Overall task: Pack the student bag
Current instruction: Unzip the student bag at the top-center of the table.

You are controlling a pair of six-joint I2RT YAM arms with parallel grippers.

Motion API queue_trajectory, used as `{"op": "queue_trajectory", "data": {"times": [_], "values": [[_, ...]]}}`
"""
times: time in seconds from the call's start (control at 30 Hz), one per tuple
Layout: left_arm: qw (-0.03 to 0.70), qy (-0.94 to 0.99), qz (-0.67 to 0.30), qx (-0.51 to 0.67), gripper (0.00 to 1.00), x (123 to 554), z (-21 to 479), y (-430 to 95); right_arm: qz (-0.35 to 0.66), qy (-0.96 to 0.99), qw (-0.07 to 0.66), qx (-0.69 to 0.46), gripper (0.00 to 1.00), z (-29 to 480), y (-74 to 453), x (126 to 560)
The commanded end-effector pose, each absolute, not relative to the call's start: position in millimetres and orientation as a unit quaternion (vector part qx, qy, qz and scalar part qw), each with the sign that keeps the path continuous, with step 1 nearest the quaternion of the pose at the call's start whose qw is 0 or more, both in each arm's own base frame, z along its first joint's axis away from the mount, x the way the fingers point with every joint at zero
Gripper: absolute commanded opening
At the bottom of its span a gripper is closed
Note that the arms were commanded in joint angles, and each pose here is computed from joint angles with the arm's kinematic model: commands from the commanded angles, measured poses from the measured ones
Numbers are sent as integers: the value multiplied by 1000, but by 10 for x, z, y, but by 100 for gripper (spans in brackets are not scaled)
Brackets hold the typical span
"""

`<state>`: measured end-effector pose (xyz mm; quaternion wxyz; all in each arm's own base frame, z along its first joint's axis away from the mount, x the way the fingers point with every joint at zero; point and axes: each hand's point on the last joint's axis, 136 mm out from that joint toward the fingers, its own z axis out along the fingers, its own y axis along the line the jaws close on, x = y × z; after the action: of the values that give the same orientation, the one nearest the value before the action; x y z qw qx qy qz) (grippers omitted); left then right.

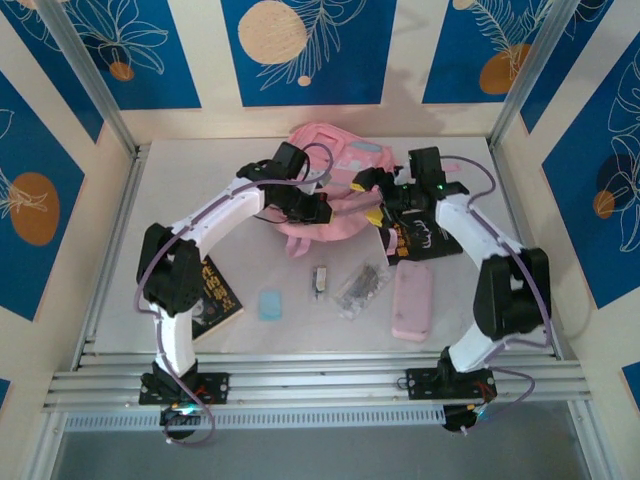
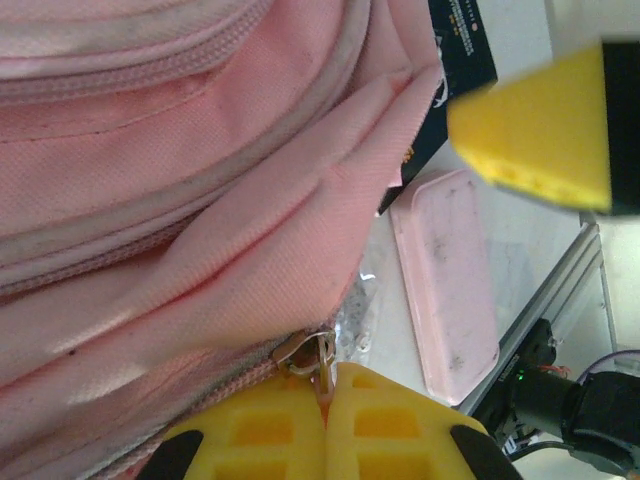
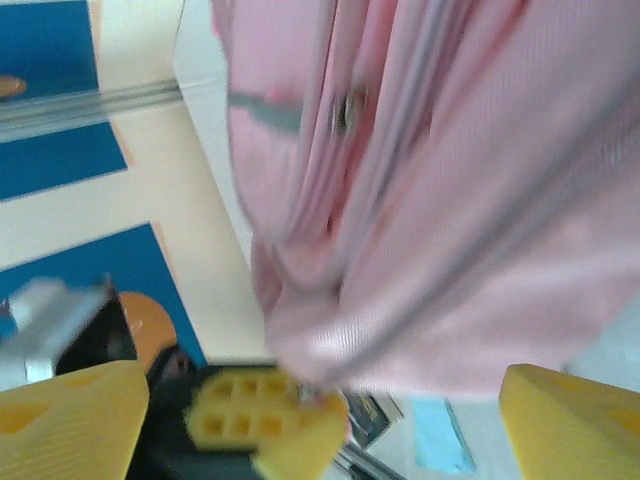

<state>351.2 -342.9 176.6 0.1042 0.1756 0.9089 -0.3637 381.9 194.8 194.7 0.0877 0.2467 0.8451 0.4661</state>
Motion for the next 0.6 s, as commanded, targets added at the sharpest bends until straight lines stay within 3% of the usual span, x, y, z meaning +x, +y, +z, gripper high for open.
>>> {"op": "queue_trajectory", "data": {"times": [0.0, 0.2, 0.5, 0.57], "values": [[133, 884, -408, 185, 0, 3579, 2104, -3611, 474, 838, 71, 263, 98, 1866, 1996, 3599], [124, 885, -406, 192, 0, 3492, 2096, -3612, 507, 818, 49, 269, 99, 1655, 2347, 3582], [104, 890, -397, 199, 0, 3293, 2032, -3513, 519, 792, 129, 294, 99, 1397, 2584, 4262], [101, 894, -389, 200, 0, 3261, 1997, -3471, 523, 785, 132, 304, 85, 1371, 2590, 4320]]}}
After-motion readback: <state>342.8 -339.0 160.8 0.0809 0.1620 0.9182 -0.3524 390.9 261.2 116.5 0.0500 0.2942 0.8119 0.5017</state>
